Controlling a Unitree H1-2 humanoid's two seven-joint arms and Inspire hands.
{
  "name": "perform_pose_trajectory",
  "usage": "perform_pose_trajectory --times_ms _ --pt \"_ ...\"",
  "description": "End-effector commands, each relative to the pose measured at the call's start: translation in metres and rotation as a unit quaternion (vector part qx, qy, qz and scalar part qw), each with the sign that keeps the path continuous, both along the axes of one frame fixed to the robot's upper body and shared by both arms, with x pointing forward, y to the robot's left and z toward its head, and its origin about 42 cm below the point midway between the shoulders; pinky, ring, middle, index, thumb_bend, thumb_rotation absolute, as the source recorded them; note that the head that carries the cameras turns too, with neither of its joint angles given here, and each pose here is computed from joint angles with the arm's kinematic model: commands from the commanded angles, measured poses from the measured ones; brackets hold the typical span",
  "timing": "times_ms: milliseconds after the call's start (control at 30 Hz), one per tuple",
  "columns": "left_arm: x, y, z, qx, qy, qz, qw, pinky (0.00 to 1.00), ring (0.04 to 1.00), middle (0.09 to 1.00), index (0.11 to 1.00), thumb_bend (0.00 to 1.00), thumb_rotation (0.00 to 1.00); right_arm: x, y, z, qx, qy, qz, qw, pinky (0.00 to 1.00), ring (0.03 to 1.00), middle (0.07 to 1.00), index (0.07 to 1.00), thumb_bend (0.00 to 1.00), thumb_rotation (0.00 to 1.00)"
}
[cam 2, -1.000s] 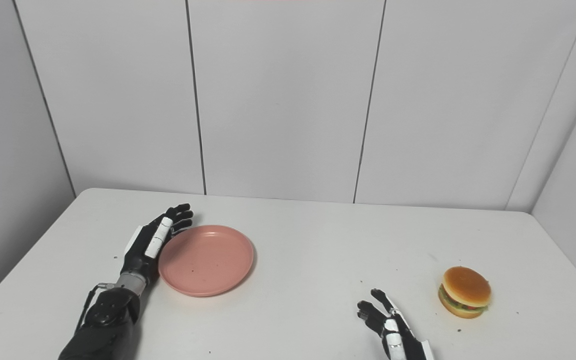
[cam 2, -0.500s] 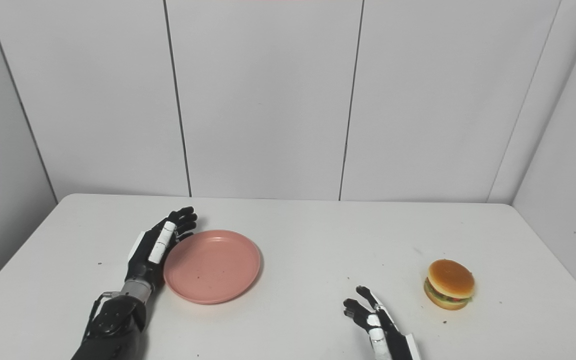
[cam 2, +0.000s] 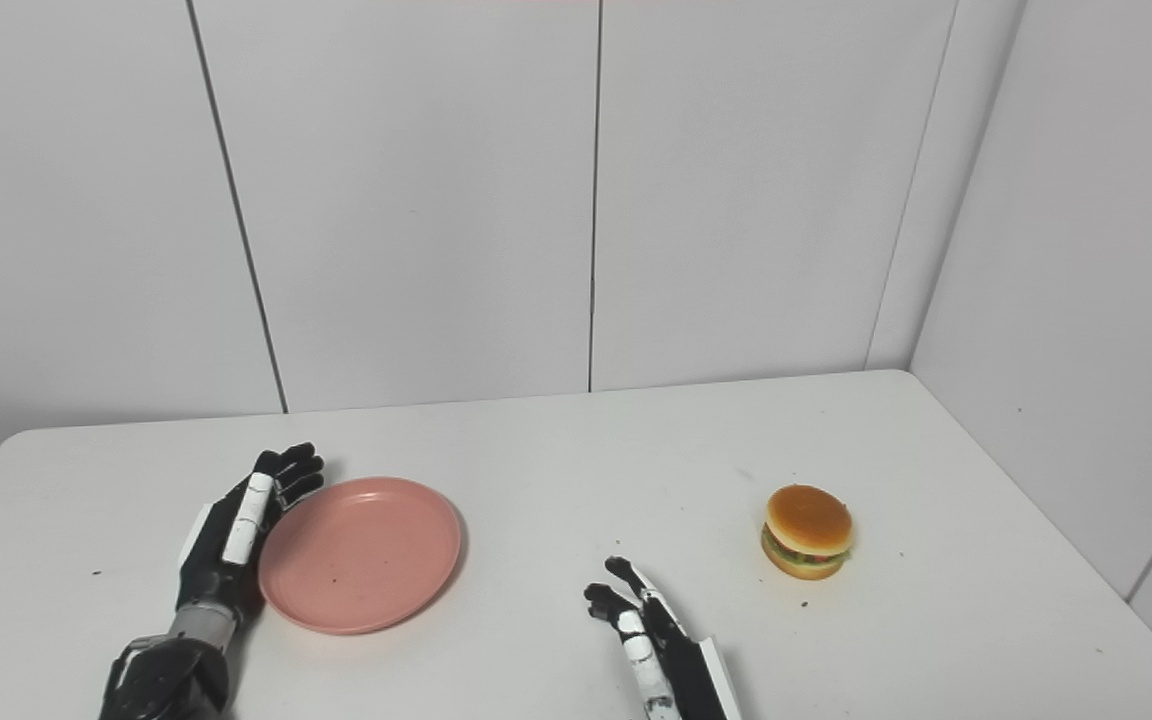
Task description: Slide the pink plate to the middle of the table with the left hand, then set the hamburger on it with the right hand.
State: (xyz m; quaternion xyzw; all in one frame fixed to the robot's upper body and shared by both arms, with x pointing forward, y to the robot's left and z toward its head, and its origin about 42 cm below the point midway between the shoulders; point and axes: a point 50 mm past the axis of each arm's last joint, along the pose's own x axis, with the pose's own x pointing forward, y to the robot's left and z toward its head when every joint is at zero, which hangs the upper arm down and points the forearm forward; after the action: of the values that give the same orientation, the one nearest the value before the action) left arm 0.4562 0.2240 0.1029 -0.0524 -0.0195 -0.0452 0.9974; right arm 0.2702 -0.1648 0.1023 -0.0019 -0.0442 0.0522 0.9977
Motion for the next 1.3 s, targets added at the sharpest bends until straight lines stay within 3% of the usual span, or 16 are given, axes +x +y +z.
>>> perform_pose_trajectory --times_ms 0,367,900,1100,1267 --pt "-0.005 -0.009 -0.005 -0.01 0.004 -0.012 1.0 0.82 0.826 0.784 0.711 0.9 0.81 -0.004 0.023 -0.015 0.015 0.053 0.011 0.998 0.86 0.784 0.775 0.865 0.72 1.0" --pt "-0.008 -0.022 0.002 -0.003 -0.025 -0.015 1.0 0.83 0.816 0.781 0.673 0.96 0.85 -0.001 0.037 -0.014 0.007 0.052 0.009 0.999 0.85 0.778 0.782 0.869 0.7 1.0" --pt "-0.024 -0.048 0.002 0.001 -0.011 -0.002 1.0 0.82 0.807 0.771 0.651 0.93 0.88 -0.001 0.032 -0.015 -0.002 0.044 0.008 0.999 0.84 0.772 0.778 0.865 0.69 1.0" --pt "-0.026 -0.051 0.001 -0.003 -0.007 -0.005 1.0 0.85 0.812 0.785 0.653 0.92 0.89 0.0 0.028 -0.014 -0.047 0.01 0.002 0.999 0.79 0.778 0.78 0.868 0.67 1.0" --pt "-0.028 -0.051 -0.001 0.004 -0.004 -0.003 1.0 0.83 0.802 0.774 0.644 0.92 0.89 -0.003 0.021 0.006 -0.103 -0.045 -0.051 0.992 0.75 0.791 0.837 0.861 0.7 1.0"
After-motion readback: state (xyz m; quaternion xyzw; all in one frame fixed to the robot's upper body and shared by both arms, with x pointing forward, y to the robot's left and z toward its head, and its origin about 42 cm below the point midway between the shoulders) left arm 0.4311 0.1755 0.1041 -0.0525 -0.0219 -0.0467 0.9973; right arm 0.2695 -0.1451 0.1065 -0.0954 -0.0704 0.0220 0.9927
